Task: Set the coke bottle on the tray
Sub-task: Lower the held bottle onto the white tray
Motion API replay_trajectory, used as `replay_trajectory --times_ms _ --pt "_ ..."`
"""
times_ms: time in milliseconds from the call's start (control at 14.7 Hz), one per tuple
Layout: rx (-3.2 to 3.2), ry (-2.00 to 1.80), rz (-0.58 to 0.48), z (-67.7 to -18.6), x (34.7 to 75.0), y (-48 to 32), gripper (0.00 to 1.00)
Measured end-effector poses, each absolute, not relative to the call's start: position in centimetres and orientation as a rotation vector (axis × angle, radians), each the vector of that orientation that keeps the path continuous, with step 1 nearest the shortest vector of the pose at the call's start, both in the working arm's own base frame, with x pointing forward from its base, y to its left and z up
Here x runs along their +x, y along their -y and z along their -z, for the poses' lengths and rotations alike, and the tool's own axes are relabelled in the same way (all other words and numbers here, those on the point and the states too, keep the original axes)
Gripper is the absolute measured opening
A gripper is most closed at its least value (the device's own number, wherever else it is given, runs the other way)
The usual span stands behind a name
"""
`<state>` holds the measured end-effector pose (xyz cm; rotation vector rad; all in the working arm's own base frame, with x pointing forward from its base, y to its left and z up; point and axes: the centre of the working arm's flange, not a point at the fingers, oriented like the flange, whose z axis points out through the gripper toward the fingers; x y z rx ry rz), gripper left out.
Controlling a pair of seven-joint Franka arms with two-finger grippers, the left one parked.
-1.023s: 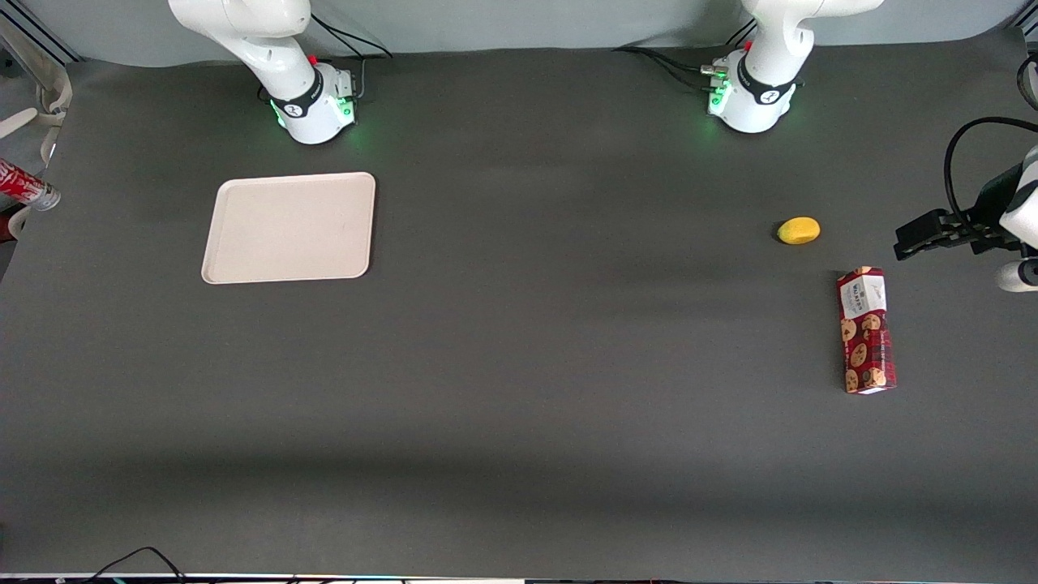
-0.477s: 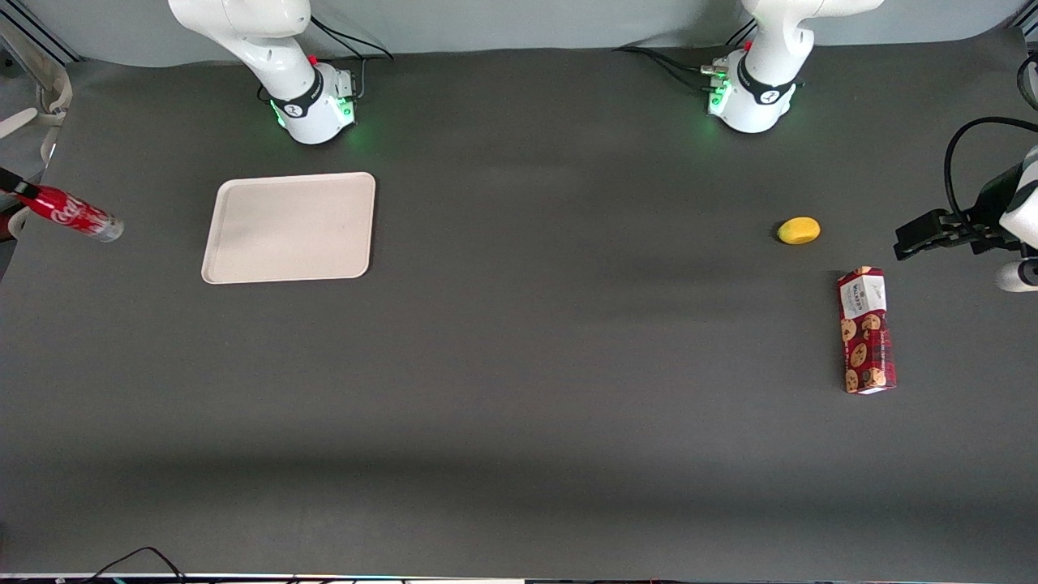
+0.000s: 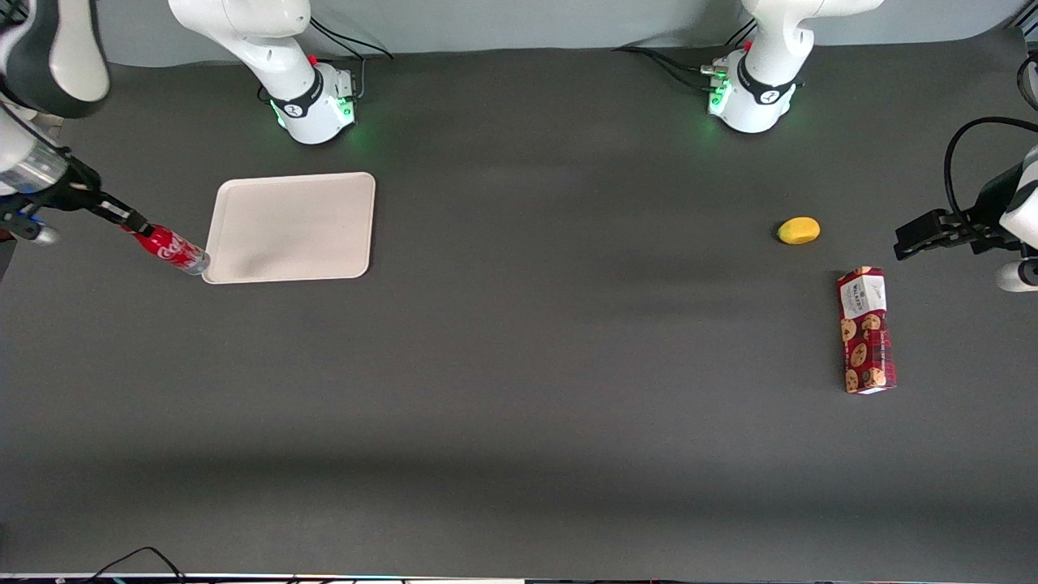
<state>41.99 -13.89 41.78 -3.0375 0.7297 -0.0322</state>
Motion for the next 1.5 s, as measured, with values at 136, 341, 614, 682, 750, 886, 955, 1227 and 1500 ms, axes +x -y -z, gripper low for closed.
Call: replay_trajectory --times_ms 136,341,614,682,750,886,955,1227,1500 --pt "-3.033 -0.733 0.034 -38.6 40.8 13.5 0.33" --pt "-3.030 -0.738 -0.010 -36.2 39.7 13.3 0.33" --pt "-3.036 -0.741 -0.076 -33.9 39.8 13.3 0.33" --pt "-3.040 -0.741 -0.090 -33.2 39.9 13.3 0.33" --pt "-3.049 -0.734 -0.101 -32.6 40.0 13.4 0.33" --pt "-3.083 -0.703 -0.119 -32.1 40.0 13.4 0.33" --pt "-3.088 -0.697 -0.117 -32.1 40.1 13.4 0.33" --pt "-3.098 -0.689 -0.114 -32.2 40.2 13.5 0.45" --pt "-3.101 -0.691 -0.088 -33.0 40.8 13.7 0.86"
